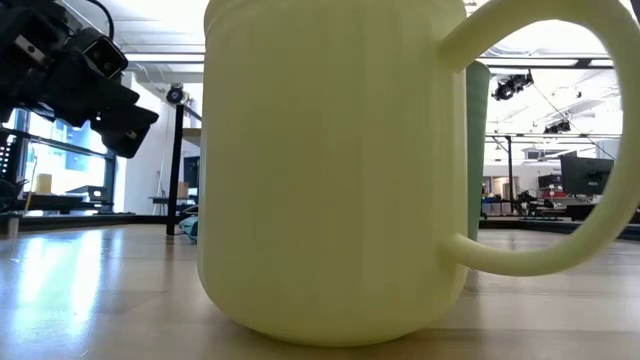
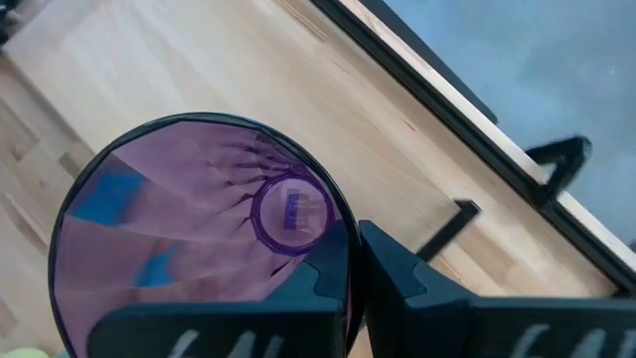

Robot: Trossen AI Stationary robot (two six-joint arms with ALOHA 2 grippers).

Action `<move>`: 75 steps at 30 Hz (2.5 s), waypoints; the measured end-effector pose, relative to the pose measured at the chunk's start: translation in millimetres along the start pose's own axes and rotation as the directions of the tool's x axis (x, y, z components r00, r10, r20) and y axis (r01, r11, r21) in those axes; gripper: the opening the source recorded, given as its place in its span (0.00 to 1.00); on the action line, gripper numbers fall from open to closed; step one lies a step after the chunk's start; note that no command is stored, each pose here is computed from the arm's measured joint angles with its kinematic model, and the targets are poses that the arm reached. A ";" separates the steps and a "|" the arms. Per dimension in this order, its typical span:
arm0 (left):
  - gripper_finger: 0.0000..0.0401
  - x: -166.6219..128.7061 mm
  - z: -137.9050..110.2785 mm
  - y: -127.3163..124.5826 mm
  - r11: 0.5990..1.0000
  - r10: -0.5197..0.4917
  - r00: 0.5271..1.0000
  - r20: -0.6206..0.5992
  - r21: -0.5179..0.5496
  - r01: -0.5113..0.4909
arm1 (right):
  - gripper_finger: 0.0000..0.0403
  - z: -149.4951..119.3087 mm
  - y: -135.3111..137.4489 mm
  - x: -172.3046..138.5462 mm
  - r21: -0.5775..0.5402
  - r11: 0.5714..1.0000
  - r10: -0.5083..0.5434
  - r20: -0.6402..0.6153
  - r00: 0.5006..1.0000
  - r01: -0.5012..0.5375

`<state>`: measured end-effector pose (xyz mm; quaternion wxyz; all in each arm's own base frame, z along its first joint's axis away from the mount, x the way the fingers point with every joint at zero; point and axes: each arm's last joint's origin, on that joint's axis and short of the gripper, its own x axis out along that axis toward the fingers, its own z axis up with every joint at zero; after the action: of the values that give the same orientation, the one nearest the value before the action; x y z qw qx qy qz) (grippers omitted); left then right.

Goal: Stack small to large cups/mugs on shelf
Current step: Put the purple cup on the shelf

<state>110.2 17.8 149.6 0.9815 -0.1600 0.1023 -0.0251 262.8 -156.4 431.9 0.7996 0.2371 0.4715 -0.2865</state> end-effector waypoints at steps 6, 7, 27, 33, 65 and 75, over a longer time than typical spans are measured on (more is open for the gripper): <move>0.37 0.0 0.0 0.0 1.000 0.000 1.000 0.000 0.000 0.000 | 0.00 -0.3 -2.9 3.2 0.020 1.000 -0.013 -0.029 0.999 0.014; 0.37 0.0 0.0 0.0 1.000 0.000 1.000 0.000 0.000 0.000 | 0.00 -0.2 -2.8 3.7 0.019 1.000 -0.013 -0.031 0.999 0.014; 0.37 0.0 0.0 0.0 1.000 -0.001 1.000 0.000 -0.001 0.001 | 0.00 5.6 -0.4 22.5 0.032 0.999 -0.014 -0.085 0.996 0.017; 0.37 0.0 0.0 0.0 1.000 -0.001 1.000 0.000 -0.002 0.001 | 0.00 6.0 -0.3 23.9 0.030 0.999 -0.015 -0.090 0.996 0.018; 0.37 0.0 0.0 0.0 1.000 -0.001 1.000 0.000 -0.001 0.001 | 0.00 5.5 0.5 23.7 0.050 0.999 0.011 -0.098 0.995 -0.006; 0.37 0.0 0.0 -0.1 1.000 -0.001 1.000 0.000 -0.001 0.001 | 0.04 5.9 0.6 23.7 0.046 0.999 0.012 -0.094 0.996 -0.007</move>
<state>110.2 17.8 149.6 0.9814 -0.1606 0.1022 -0.0258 276.2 -165.4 413.5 0.7722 0.2707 0.5009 -0.2820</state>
